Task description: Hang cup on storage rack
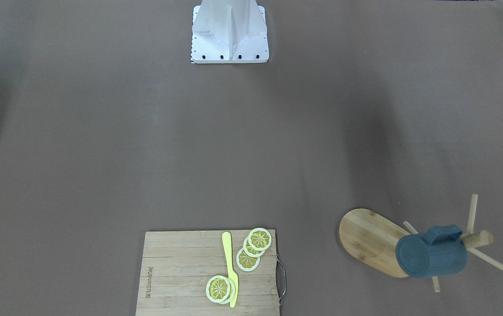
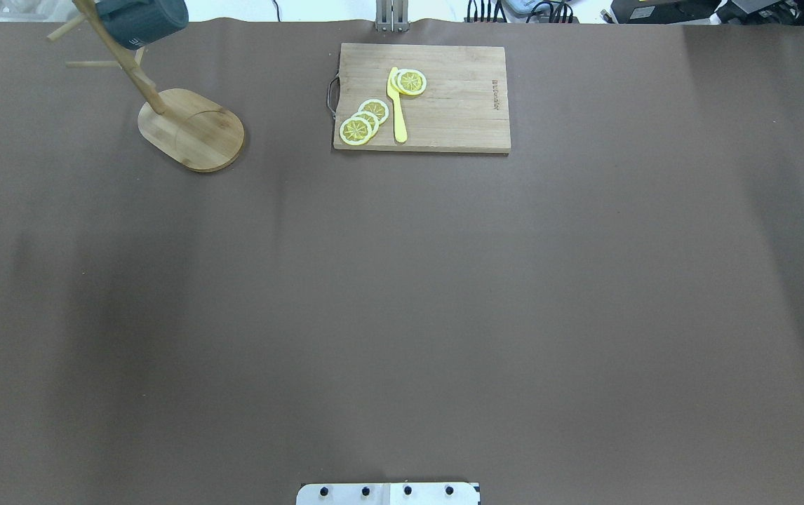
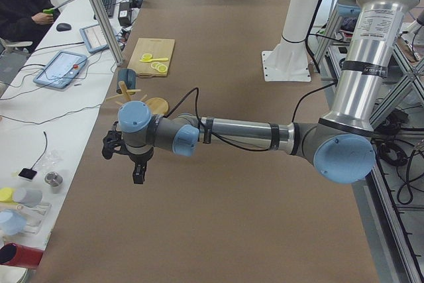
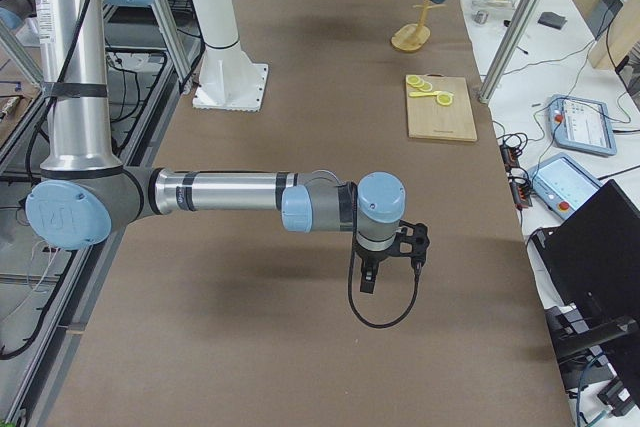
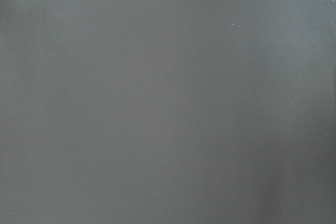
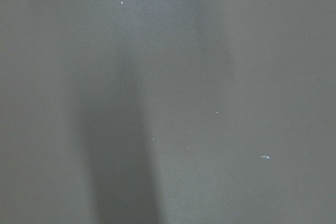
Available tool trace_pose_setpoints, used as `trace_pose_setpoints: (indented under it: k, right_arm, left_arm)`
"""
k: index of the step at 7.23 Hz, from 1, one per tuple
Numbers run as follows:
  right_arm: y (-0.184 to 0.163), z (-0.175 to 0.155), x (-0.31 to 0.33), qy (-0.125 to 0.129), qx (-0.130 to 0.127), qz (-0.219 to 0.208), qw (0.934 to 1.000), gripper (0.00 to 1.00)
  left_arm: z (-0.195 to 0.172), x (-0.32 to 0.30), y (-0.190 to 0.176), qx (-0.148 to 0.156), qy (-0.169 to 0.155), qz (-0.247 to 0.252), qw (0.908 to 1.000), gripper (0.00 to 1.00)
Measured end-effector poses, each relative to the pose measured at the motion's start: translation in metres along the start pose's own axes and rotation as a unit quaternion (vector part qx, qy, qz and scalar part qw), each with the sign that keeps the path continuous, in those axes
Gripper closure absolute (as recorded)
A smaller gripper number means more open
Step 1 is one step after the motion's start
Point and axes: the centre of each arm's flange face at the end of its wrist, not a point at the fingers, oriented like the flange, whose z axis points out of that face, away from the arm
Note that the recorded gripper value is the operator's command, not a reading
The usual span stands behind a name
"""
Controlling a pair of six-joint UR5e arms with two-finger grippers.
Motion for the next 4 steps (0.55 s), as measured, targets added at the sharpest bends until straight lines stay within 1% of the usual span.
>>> trace_pose_setpoints:
  k: [4]
  right_arm:
    - [-0.0002,-0.0015,-0.0023,0.0,0.002,0.0,1.0,0.0]
  left_arm:
    - [0.0006,-0.0007,-0.0002,-0.001,-0.001,-0.001,1.0,0.02]
